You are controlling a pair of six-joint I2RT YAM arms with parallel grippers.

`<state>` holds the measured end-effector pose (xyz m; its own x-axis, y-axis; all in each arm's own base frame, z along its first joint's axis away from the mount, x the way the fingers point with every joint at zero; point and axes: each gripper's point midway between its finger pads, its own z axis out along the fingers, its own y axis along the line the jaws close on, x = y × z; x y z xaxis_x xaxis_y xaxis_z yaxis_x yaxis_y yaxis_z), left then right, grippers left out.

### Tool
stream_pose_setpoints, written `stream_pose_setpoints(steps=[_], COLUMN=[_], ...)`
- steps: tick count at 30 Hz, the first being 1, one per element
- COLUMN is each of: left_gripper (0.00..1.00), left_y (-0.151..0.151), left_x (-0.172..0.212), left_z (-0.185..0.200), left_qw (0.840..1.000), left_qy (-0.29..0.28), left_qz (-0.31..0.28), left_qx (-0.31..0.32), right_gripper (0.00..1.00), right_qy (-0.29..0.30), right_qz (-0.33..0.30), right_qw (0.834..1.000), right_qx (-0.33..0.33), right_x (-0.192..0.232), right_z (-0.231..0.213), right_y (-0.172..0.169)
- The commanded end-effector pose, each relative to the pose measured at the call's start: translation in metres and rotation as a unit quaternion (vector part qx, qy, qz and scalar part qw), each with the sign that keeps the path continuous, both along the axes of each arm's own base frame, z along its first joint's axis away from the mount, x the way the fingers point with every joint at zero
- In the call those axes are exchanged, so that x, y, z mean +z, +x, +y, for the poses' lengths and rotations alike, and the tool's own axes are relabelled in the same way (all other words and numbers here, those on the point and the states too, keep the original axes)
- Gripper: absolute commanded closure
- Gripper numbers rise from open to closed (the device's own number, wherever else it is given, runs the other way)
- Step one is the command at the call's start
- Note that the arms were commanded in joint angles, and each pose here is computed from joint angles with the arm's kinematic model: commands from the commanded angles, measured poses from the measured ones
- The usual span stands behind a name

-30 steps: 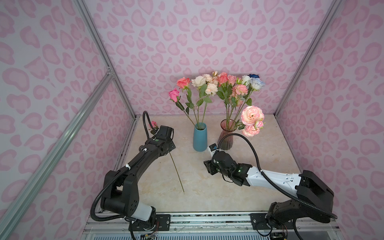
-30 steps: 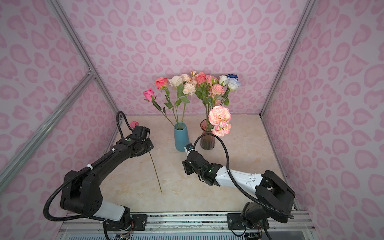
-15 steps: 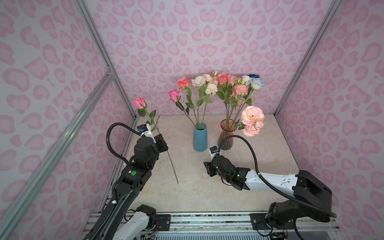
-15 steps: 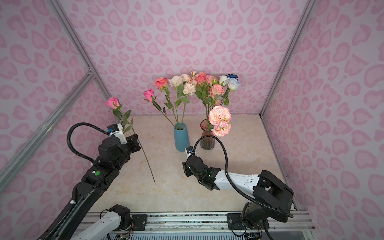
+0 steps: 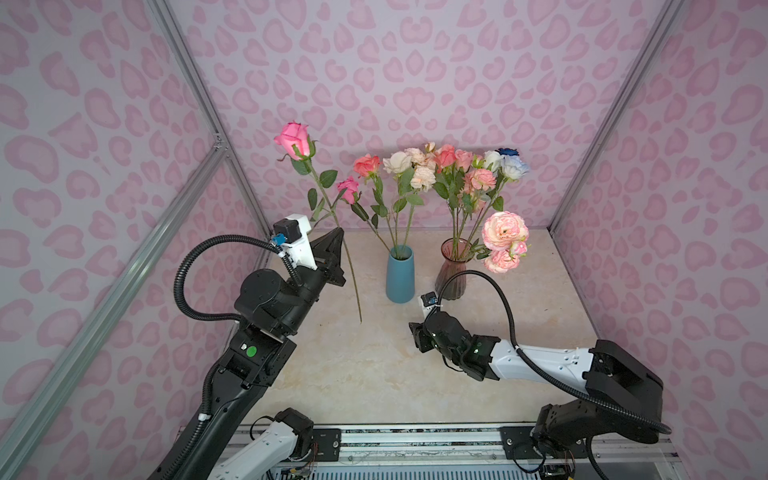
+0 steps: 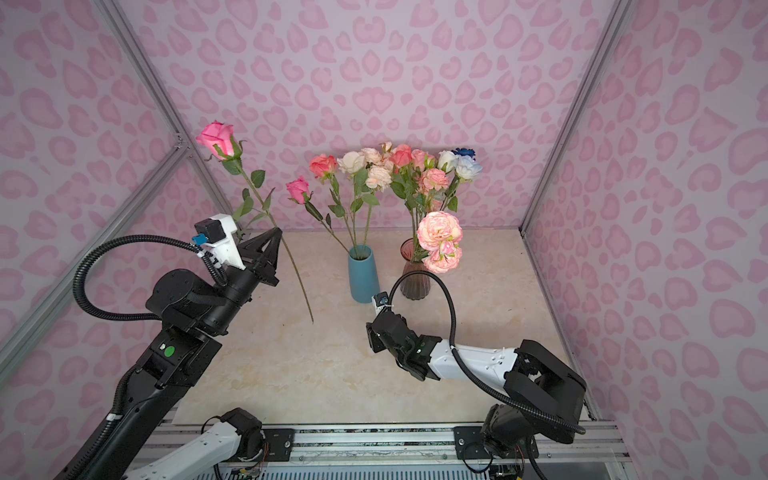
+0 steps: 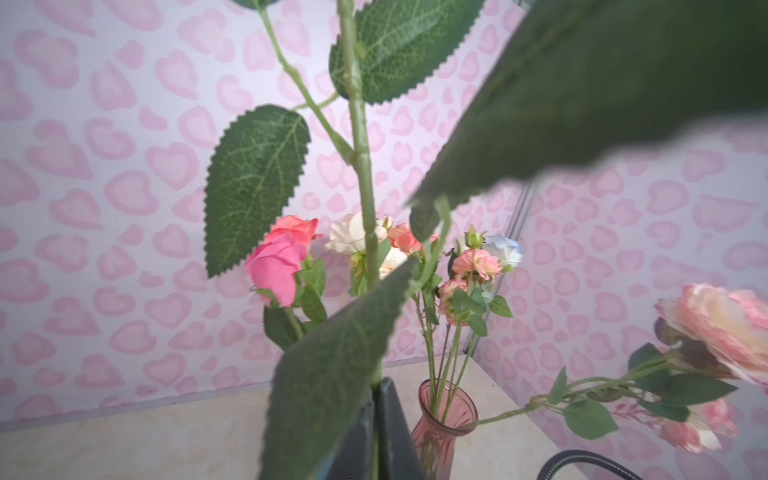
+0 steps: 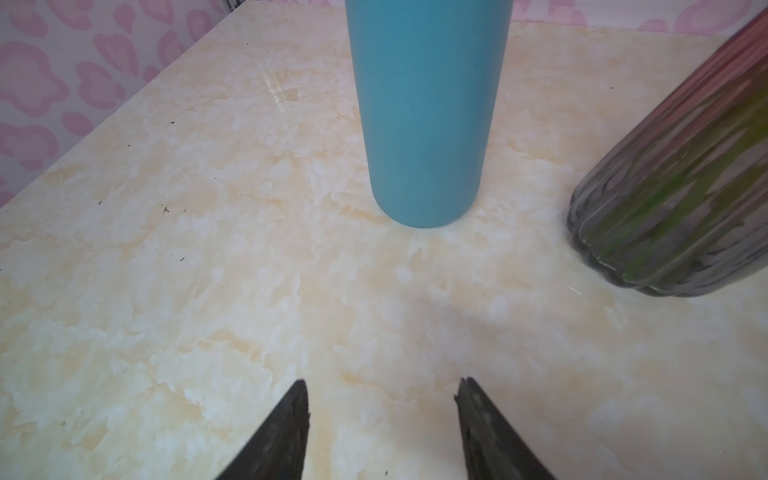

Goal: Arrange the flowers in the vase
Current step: 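Lift the pink rose upright with the left gripper toward the teal vase, then lower the rose stem into the teal vase with the left gripper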

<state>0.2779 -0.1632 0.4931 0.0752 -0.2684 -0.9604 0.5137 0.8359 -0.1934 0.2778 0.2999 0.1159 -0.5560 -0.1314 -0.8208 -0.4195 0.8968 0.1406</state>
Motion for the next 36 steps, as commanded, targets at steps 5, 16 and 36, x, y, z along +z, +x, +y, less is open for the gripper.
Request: stream_pose_setpoints(steps=[5, 16, 36], left_gripper=[0.97, 0.97, 0.97], left_y=[0.012, 0.063, 0.112], left_x=[0.049, 0.079, 0.07], left_z=[-0.06, -0.101, -0.137], left_qw=[0.992, 0.985, 0.979], left_qy=[0.034, 0.033, 0.039], left_qz=[-0.113, -0.168, -0.2], left_qx=[-0.047, -0.024, -0.002], right_gripper=[0.42, 0.42, 0.42], right_qy=[0.002, 0.006, 0.002], right_qz=[-0.021, -0.02, -0.021], right_qw=[1.0, 1.0, 0.999], right_qx=[-0.019, -0.022, -0.024], right_x=[0.005, 0.003, 0.002], right_z=[-0.004, -0.005, -0.006], right_y=[0.006, 0.006, 0.007])
